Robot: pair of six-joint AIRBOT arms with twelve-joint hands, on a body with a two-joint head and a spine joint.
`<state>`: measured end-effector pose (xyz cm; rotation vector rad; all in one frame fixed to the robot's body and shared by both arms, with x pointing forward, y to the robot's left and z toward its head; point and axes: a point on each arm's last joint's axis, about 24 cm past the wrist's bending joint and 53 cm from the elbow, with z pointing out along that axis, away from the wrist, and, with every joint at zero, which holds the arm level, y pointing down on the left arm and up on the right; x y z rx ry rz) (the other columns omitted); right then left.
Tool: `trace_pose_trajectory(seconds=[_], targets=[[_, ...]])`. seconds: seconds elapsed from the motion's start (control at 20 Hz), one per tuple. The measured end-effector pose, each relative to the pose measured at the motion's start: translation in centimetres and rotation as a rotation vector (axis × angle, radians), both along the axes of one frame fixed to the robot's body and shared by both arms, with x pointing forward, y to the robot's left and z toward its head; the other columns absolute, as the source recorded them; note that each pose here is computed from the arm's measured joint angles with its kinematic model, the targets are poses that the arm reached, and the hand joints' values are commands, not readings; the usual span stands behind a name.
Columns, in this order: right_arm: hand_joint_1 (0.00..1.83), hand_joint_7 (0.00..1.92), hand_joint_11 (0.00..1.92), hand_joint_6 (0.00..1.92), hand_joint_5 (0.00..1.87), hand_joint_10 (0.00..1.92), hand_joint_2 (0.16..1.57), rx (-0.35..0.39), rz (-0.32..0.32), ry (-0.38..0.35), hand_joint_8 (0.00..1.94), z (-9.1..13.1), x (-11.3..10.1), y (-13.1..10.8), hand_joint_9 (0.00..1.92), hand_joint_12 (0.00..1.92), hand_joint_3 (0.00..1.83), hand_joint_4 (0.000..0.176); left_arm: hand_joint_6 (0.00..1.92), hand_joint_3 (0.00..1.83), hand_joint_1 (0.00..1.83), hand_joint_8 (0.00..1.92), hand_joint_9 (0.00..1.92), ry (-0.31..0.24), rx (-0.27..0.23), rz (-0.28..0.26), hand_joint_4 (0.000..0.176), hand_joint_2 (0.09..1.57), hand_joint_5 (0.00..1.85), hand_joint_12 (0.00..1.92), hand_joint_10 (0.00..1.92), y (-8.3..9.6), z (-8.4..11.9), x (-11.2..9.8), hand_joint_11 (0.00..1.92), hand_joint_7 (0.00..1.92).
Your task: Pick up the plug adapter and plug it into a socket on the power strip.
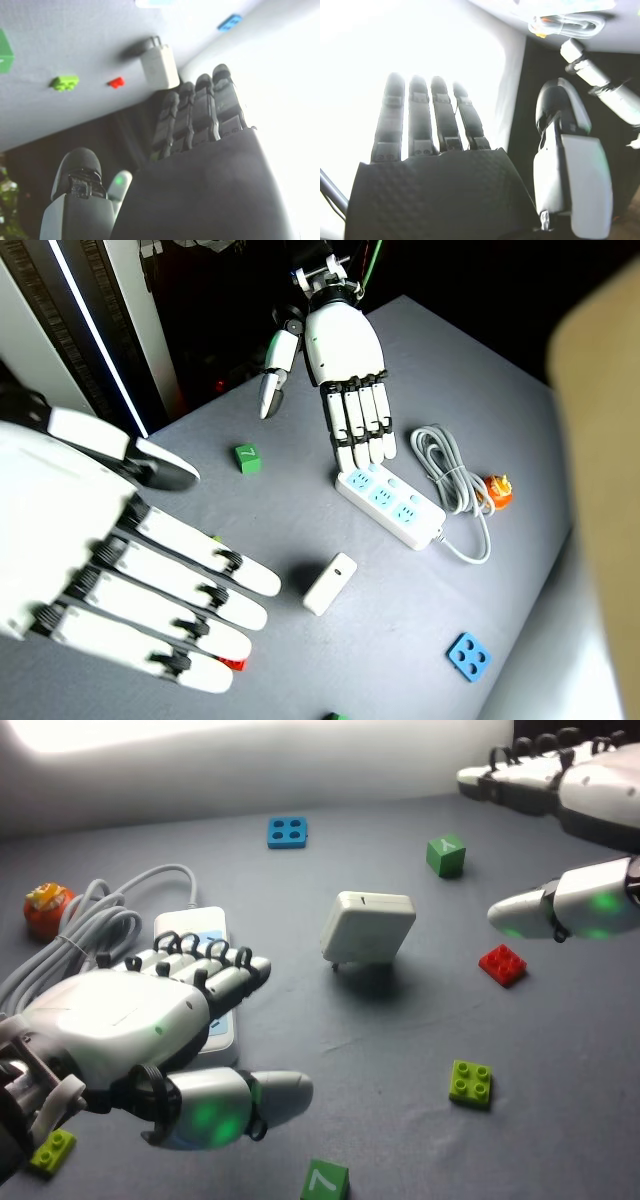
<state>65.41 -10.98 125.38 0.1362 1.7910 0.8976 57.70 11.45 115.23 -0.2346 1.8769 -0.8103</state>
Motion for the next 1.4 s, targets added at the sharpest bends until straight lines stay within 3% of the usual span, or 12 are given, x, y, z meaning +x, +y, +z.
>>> trace_pose_trajectory(seconds=[0.1,0.3,0.6,0.75,0.95,1.05,1.1,1.15,1.2,1.35,1.4], targets=[[1.01,0.00,0.00,0.00,0.00,0.00,1.02,0.088,0.017,0.035,0.00,0.5,1.2,1.0,0.00,0.24,0.00,0.000,0.01,0.00,0.00,0.01,0.04,0.029,0.020,-0.017,0.000,1.14,0.08,0.02,0.01,-0.1,-1.0,-0.3,0.04,0.06],[1.21,0.00,0.00,0.00,0.00,0.00,0.98,0.250,0.040,0.156,0.00,-0.1,3.5,3.0,0.00,0.18,0.00,0.000,0.01,0.00,0.00,0.00,0.03,0.049,0.057,-0.010,0.000,1.13,0.08,0.02,0.00,0.9,-2.2,-0.1,0.03,0.05],[1.24,0.03,0.00,0.00,0.02,0.01,0.96,0.242,0.077,0.176,0.00,-1.1,4.6,6.8,0.04,0.44,0.00,0.000,0.00,0.00,0.00,0.00,0.03,0.089,0.093,-0.025,0.000,1.14,0.07,0.02,0.00,1.5,-3.9,-0.2,0.01,0.05],[1.22,0.01,0.00,0.00,0.00,0.00,0.98,0.174,0.092,0.163,0.00,-2.5,4.9,8.4,0.04,0.48,0.01,0.000,0.00,0.00,0.00,0.00,0.03,0.108,0.108,-0.014,0.000,1.14,0.08,0.02,0.00,1.9,-4.4,-0.3,0.01,0.06],[1.19,0.01,0.00,0.00,0.02,0.00,0.97,-0.061,0.101,0.015,0.00,-2.8,5.2,8.5,0.02,0.38,0.00,0.000,0.00,0.00,0.00,0.00,0.03,0.130,0.115,0.009,0.000,1.14,0.07,0.02,0.00,2.5,-4.9,-0.1,0.02,0.05],[1.21,0.02,0.00,0.00,0.02,0.01,0.97,-0.090,0.103,-0.009,0.00,-2.6,5.3,8.2,0.05,0.44,0.00,0.000,0.00,0.00,0.00,0.00,0.03,0.125,0.119,0.017,0.000,1.14,0.05,0.02,0.00,2.8,-4.8,0.2,0.02,0.05],[1.22,0.03,0.00,0.00,0.03,0.01,0.97,-0.028,0.084,0.037,0.00,-1.9,5.5,7.4,0.05,0.45,0.00,0.000,0.00,0.00,0.00,0.00,0.03,0.128,0.116,0.035,0.000,1.14,0.05,0.02,0.00,3.2,-5.1,0.8,0.01,0.04],[1.22,0.03,0.00,0.00,0.03,0.01,0.97,-0.017,0.079,0.056,0.00,-2.0,5.6,7.3,0.05,0.45,0.00,0.000,0.00,0.00,0.00,0.00,0.03,0.128,0.115,0.036,0.000,1.14,0.05,0.02,0.00,3.2,-5.1,0.8,0.01,0.04],[1.22,0.03,0.00,0.00,0.03,0.01,0.97,0.020,0.060,0.168,0.00,-2.9,5.5,7.1,0.05,0.45,0.00,0.000,0.00,0.00,0.00,0.00,0.03,0.130,0.112,0.036,0.000,1.14,0.05,0.02,0.00,3.1,-5.3,0.9,0.01,0.04],[1.23,0.03,0.00,0.00,0.03,0.00,0.99,0.023,0.003,0.391,0.00,-6.8,5.2,6.5,0.06,0.47,0.00,0.000,0.01,0.00,0.00,0.01,0.04,0.139,0.105,0.030,0.000,1.15,0.08,0.03,0.01,2.7,-5.6,0.9,0.01,0.06],[1.23,0.03,0.00,0.00,0.03,0.00,0.99,0.014,-0.006,0.407,0.00,-7.2,5.1,6.4,0.06,0.47,0.00,0.000,0.01,0.00,0.00,0.01,0.04,0.146,0.101,0.034,0.000,1.15,0.08,0.03,0.01,2.8,-5.7,0.9,0.01,0.06]])
